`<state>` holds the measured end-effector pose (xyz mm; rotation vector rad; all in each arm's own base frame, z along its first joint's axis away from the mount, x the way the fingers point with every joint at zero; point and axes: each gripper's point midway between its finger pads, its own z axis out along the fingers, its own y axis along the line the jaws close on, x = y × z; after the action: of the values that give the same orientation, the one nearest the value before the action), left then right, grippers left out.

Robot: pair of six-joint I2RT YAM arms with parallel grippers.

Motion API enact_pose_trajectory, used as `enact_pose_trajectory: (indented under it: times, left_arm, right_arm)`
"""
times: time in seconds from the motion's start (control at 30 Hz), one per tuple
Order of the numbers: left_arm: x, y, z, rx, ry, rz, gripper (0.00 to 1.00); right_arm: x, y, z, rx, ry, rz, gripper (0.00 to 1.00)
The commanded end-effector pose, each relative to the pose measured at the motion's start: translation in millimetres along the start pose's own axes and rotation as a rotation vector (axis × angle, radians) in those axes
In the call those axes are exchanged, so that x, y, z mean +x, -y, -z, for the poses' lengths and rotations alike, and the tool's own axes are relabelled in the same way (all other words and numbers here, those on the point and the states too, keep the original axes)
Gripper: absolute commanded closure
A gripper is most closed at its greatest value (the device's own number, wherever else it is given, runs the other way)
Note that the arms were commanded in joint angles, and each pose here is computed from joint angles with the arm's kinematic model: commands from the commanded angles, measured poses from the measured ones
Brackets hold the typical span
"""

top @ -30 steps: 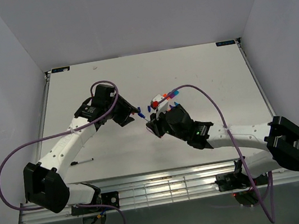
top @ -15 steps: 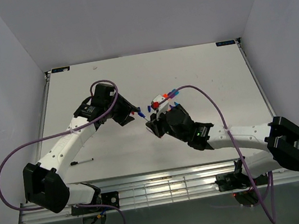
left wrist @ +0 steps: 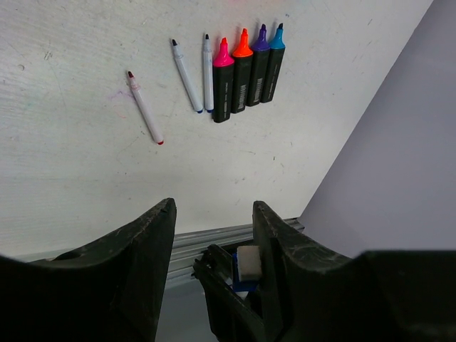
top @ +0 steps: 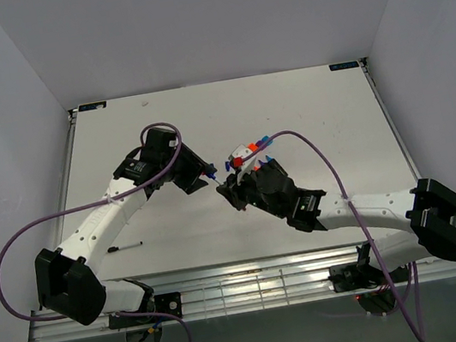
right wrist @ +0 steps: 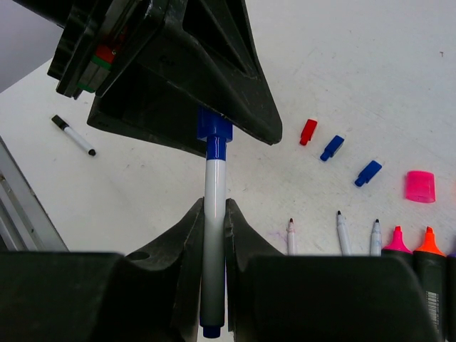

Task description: Open the pen caps

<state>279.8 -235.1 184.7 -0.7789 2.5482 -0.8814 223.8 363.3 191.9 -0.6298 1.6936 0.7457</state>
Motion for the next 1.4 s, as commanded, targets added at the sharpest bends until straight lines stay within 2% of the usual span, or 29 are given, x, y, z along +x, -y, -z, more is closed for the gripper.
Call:
enact_pose_trajectory:
  times: [0.0,0.2,0.23,0.63,0.77,0.83,0.87,1.03,1.13,1.17,1.23,1.33,1.37]
  left_arm:
    - [-3.6,17.4,14.1,0.044,0.017,-0.002,0.43]
    - [-9.4,14.9,18.5,0.029,0.058,-0.010,0.48]
    - [-9.7,15.0,18.8,0.028,0.059,-0.010,0.52]
    - [-13.5,13.7,18.8,0.014,0.077,-0.024,0.71]
    - [-13.3,12.0,16.7,0.005,0.073,-0.031,0.81]
    - [-13.1,10.5,14.9,-0.001,0.071,-0.035,0.97]
    - [-13.2,9.1,14.2,-0.005,0.073,-0.036,1.00]
    - [-17.7,4.8,14.4,-0.013,0.100,-0.089,1.00]
    - [-25.7,13.0,18.9,0.043,0.153,-0.168,1.00]
    - [-29.3,22.8,24.5,0.106,0.187,-0.199,1.00]
    - [-32.3,30.8,31.4,0.154,0.218,-0.233,1.00]
    - [-37.2,50.4,45.6,0.247,0.264,-0.281,1.00]
    - [-36.8,54.1,48.5,0.270,0.268,-0.285,1.00]
  right_arm:
    - [-28.8,-3.5,-0.7,-0.001,0.084,-0.001,0.92]
    - [-22.0,0.5,-4.8,0.029,0.055,-0.013,0.92]
    - [-21.8,0.9,-5.7,0.036,0.050,-0.015,0.92]
    - [-16.5,-2.2,-17.9,0.045,0.012,-0.013,0.92]
    - [-18.0,-3.7,-21.7,0.047,0.003,-0.017,0.92]
    - [-16.2,-3.3,-25.1,0.055,-0.013,-0.014,0.92]
    - [-20.2,-4.8,-28.9,0.057,-0.013,-0.016,0.92]
    - [-12.8,-1.2,-31.1,0.084,-0.086,-0.001,0.92]
    - [-15.6,-4.3,-25.2,-0.014,-0.110,-0.052,0.92]
    - [-13.5,-19.7,-21.6,-0.139,-0.140,-0.071,0.92]
    - [-14.2,-18.0,-18.3,-0.228,-0.163,-0.109,0.92]
    - [-10.2,-31.3,-1.2,-0.480,-0.182,-0.173,0.92]
    - [-16.6,-45.3,8.6,-0.619,-0.175,-0.204,0.92]
